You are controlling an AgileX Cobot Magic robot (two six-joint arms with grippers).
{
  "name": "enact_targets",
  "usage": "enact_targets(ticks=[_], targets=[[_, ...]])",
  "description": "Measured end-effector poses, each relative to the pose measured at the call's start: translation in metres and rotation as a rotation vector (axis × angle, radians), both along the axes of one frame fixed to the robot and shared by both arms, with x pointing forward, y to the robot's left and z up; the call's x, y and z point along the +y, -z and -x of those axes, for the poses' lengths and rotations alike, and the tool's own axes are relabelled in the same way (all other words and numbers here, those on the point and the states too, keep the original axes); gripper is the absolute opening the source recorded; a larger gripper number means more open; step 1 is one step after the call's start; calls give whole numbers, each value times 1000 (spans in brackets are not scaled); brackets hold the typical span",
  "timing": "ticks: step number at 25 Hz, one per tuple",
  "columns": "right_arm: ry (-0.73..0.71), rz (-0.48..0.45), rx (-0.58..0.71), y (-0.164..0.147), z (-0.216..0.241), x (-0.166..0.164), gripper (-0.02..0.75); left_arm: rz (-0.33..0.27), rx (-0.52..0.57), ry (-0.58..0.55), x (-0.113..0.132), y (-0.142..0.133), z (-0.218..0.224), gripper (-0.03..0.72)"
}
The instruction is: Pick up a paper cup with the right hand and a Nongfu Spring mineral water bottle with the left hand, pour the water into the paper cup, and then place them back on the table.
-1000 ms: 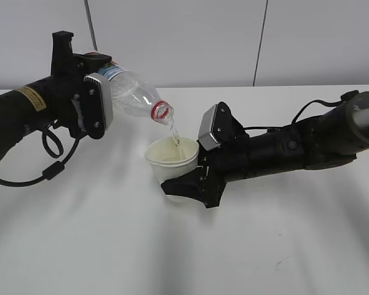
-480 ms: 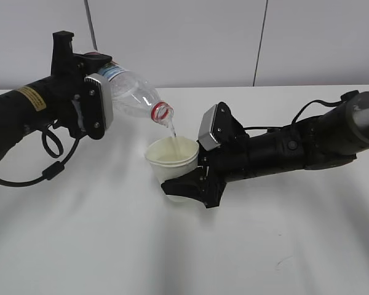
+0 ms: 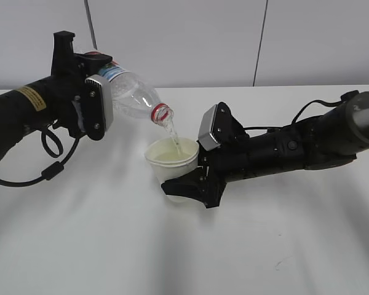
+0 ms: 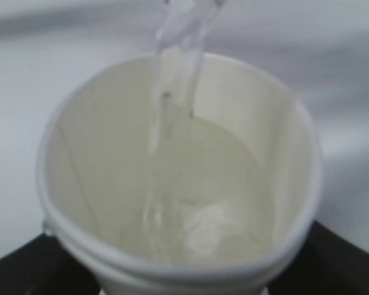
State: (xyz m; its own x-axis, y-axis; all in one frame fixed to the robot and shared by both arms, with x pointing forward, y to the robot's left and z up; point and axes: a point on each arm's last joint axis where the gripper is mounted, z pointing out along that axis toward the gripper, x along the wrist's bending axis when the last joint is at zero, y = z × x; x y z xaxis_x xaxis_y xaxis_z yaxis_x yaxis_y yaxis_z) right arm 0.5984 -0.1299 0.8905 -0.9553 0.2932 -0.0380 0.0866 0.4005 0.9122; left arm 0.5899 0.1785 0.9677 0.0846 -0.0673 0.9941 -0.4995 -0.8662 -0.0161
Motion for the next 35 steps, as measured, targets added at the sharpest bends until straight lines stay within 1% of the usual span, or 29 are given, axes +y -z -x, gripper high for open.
enact_targets(ticks=[17,19,22,24,27,29,31,35], targets=[[4,0,1,0,0,0,504,3,-5,2,0,-1,0,377],[15,-8,0,-1,-1,0,504,11,-1,1,0,-1,0,377],[30,-17,-51,-3,-4,0,504,21,5,0,0,-1,0,377],[43,-27,-80,-4,-6,0,504,40,16,-4,0,-1,0,373],[36,-59,-98,-8,-6,1,504,120,59,-20,0,-1,0,369],[36,-81,-100,-9,-6,2,504,195,101,-34,1,-1,-1,367],[40,-88,-107,-10,-7,2,504,282,150,-46,1,-1,-1,367],[55,-99,-127,-12,-8,2,504,487,267,-75,1,-1,-1,367]])
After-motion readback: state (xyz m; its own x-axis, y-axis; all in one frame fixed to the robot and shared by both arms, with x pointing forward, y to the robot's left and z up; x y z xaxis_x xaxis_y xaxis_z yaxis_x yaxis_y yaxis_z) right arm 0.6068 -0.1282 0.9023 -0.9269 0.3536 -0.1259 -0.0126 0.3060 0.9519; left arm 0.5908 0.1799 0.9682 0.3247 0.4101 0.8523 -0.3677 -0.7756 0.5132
